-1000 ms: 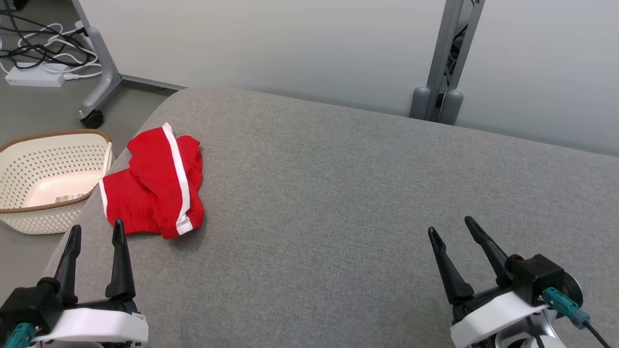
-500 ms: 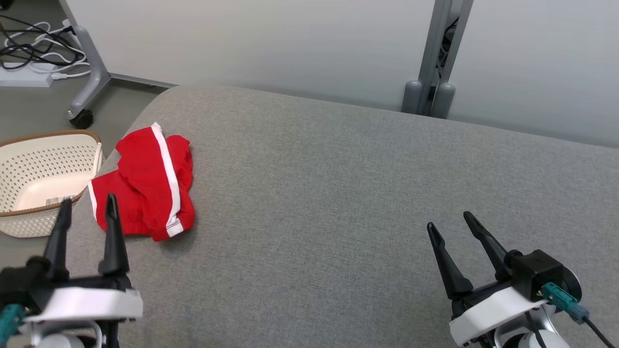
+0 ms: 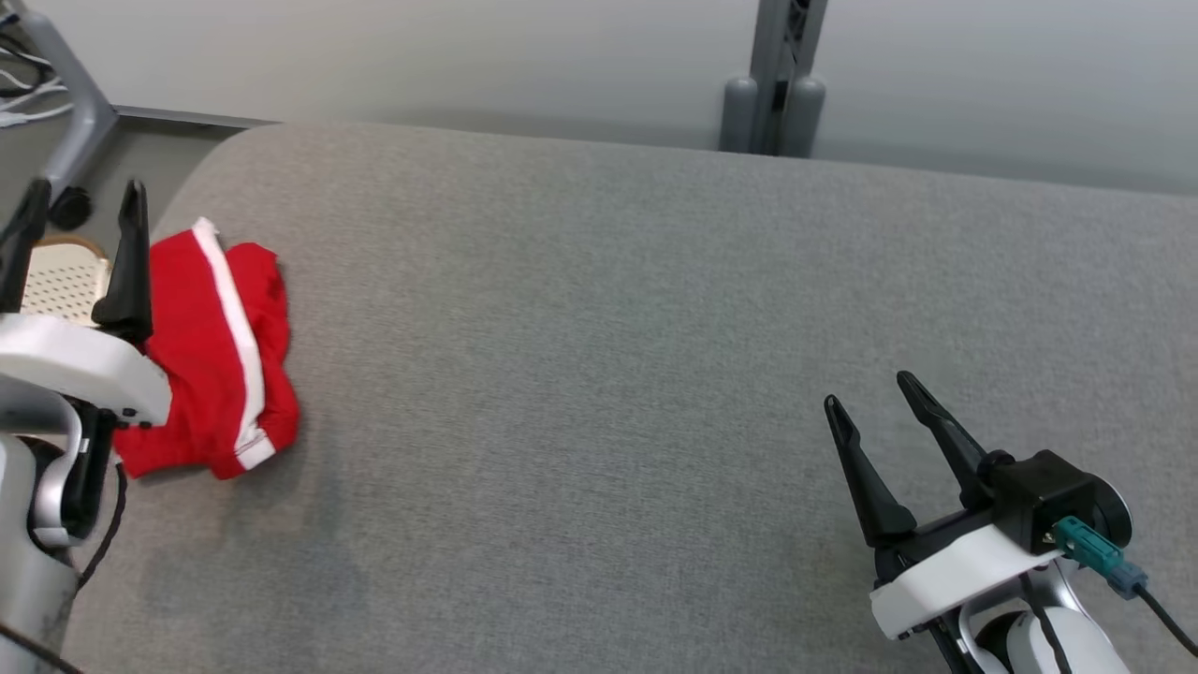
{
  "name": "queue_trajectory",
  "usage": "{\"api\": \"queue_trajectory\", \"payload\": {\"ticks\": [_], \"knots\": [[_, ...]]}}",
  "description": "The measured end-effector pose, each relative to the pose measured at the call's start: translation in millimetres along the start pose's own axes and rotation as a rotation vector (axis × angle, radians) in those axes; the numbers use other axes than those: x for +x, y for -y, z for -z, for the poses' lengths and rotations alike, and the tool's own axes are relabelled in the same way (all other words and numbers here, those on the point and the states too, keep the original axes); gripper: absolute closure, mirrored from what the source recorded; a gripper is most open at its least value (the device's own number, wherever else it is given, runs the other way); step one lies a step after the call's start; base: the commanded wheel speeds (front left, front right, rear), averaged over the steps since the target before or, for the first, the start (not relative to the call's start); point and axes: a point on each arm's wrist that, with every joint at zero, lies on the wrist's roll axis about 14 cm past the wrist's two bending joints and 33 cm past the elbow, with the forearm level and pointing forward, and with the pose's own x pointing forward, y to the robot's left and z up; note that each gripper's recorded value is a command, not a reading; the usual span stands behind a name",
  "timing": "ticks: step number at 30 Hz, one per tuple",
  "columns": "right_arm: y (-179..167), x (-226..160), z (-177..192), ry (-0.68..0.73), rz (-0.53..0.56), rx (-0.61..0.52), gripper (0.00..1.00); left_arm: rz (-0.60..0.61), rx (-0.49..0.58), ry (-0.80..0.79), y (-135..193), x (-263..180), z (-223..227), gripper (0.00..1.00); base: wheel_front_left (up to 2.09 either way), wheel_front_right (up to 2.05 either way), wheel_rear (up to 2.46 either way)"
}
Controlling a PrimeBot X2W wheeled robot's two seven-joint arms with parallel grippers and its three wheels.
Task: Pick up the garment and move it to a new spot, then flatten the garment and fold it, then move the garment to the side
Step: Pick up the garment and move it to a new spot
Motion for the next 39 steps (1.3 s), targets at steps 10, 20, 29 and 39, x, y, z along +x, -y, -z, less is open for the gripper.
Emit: {"api": "queue_trajectory", "payload": {"ticks": [10,20,29,39], "knots": [[32.1,-2.2,26.3,-0.075,0.056,0.002,0.0,0.011,-0.024,-0.595,-5.6,3.3,158.4,0.0,0.0,0.0,0.0],[56.3,4.0,46.5,-0.119,0.083,0.005,0.0,-0.057,-0.141,-0.921,6.9,-15.6,247.7,0.0,0.0,0.0,0.0],[65.9,2.7,47.1,-0.121,0.105,-0.002,0.0,-0.09,-0.141,-0.814,3.3,3.3,238.0,1.0,0.0,0.0,0.0],[55.1,-7.0,19.0,-0.049,0.125,0.0,0.0,-0.098,-0.144,-0.369,-10.1,51.5,134.3,1.0,0.0,0.0,0.0]]}}
